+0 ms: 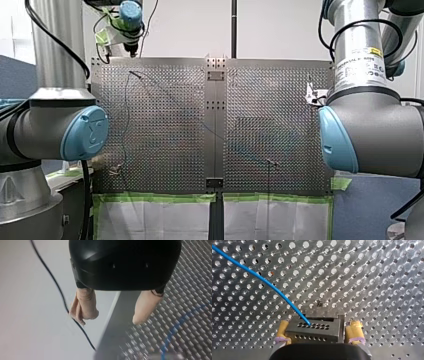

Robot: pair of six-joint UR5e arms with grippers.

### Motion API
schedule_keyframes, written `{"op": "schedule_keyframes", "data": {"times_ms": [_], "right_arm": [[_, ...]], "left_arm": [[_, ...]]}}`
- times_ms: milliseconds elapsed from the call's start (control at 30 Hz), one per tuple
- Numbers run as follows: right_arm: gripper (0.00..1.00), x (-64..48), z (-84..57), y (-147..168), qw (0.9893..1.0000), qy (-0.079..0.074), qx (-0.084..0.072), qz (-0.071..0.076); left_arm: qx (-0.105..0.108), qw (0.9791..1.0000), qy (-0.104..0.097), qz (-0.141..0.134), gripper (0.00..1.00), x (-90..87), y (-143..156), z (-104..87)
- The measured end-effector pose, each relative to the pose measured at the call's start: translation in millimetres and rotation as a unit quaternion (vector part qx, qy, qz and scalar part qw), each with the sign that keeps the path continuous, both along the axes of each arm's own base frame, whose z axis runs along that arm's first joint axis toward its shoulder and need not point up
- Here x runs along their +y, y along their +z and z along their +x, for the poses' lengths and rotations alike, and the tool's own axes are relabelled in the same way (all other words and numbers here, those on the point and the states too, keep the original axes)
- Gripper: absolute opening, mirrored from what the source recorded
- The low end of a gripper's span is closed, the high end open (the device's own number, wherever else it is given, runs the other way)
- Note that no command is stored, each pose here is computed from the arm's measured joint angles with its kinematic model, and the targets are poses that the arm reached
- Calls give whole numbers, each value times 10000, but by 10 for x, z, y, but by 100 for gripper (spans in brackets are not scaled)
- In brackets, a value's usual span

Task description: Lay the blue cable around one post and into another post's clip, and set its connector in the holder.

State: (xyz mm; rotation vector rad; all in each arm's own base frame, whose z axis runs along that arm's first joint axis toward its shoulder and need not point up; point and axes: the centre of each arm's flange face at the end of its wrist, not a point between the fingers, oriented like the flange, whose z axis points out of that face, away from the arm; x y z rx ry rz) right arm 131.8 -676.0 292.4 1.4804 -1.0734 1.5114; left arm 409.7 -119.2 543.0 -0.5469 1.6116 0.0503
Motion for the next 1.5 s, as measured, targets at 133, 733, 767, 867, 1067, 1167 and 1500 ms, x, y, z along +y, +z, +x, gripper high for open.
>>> {"op": "schedule_keyframes", "data": {"times_ms": [133, 733, 767, 867, 1067, 1167, 1500], "right_arm": [[99, 0, 0, 0, 10000, 0, 0, 0], [99, 0, 0, 0, 10000, 0, 0, 0], [99, 0, 0, 1, 10000, 0, 0, -1], [99, 0, 0, 0, 10000, 0, 0, 0], [99, 0, 0, 0, 10000, 0, 0, 0], [99, 0, 0, 0, 10000, 0, 0, 0], [99, 0, 0, 0, 10000, 0, 0, 0]], "left_arm": [[182, 9997, 59, 168, 100, 9, -109, 91], [385, 9950, -311, 864, 100, -69, -102, 105], [397, 9946, -321, 900, 100, -72, -102, 105], [438, 9932, -342, 1020, 100, -73, -100, 103], [521, 9900, -377, 1258, 100, -76, -98, 99], [559, 9882, -382, 1377, 100, -75, -90, 88], [724, 9793, -379, 1853, 100, -80, -71, 57]]}}
